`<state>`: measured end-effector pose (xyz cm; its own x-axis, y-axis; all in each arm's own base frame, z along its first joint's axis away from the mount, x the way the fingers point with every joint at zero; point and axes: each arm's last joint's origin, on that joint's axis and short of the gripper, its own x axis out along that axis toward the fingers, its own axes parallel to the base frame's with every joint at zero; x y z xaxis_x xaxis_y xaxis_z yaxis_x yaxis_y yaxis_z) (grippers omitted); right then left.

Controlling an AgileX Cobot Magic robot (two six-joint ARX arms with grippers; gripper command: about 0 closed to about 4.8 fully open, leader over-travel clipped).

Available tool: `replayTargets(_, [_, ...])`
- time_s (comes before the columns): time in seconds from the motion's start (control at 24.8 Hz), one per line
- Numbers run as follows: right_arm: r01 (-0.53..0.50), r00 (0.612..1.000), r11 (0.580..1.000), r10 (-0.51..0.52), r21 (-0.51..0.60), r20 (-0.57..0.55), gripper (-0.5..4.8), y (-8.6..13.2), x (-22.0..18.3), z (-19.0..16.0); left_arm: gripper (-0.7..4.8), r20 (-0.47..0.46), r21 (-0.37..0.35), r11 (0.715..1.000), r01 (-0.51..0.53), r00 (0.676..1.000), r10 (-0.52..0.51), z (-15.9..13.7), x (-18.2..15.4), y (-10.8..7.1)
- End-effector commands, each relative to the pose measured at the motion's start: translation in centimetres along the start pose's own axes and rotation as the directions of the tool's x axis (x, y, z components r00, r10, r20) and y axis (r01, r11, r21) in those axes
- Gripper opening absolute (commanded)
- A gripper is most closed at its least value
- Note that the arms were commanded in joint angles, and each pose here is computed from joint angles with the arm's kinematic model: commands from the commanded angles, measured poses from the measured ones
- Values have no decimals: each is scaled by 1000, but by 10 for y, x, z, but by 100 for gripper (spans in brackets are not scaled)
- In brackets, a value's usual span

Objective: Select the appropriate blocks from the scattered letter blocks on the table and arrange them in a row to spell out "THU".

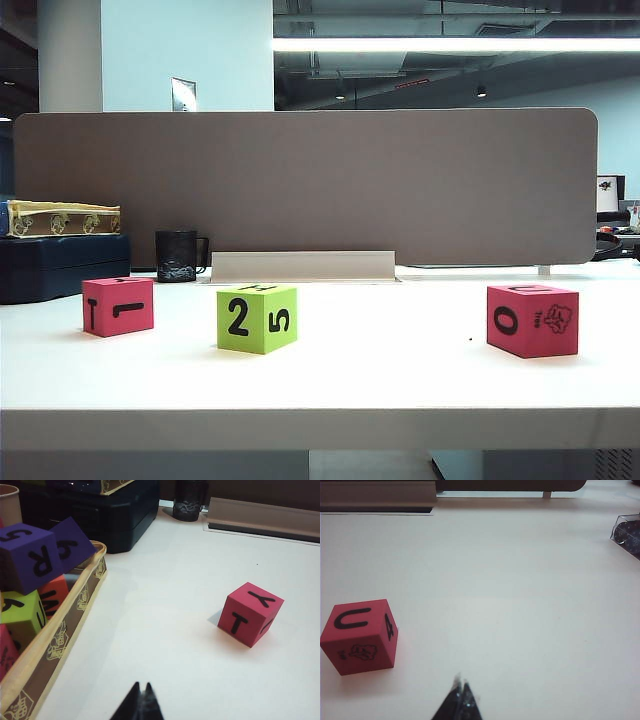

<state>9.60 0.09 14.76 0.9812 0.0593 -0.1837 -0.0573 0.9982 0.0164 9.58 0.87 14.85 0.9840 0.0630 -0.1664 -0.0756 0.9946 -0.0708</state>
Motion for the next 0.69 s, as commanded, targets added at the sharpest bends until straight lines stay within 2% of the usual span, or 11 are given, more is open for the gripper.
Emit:
replayTargets(0.04, [1,1000,1000,-1,3,14,-5,0,0,0,-5,-9,-28,1000,8,1000,-9,-1,0,0])
replayTargets(0.52, [1,999,1000,-1,1,38,-5,0,0,2,-5,9,-30,999,14,1000,-13,1,0,0])
replayTargets(0.6, [0,998,1000,0,0,57,-5,0,0,4,-5,21,-52,998,43,999,-42,3,0,-1])
replayTargets(0.69, [-13,996,999,9,53,85,-5,1,0,7,-6,56,-113,984,136,990,-130,7,-1,-4])
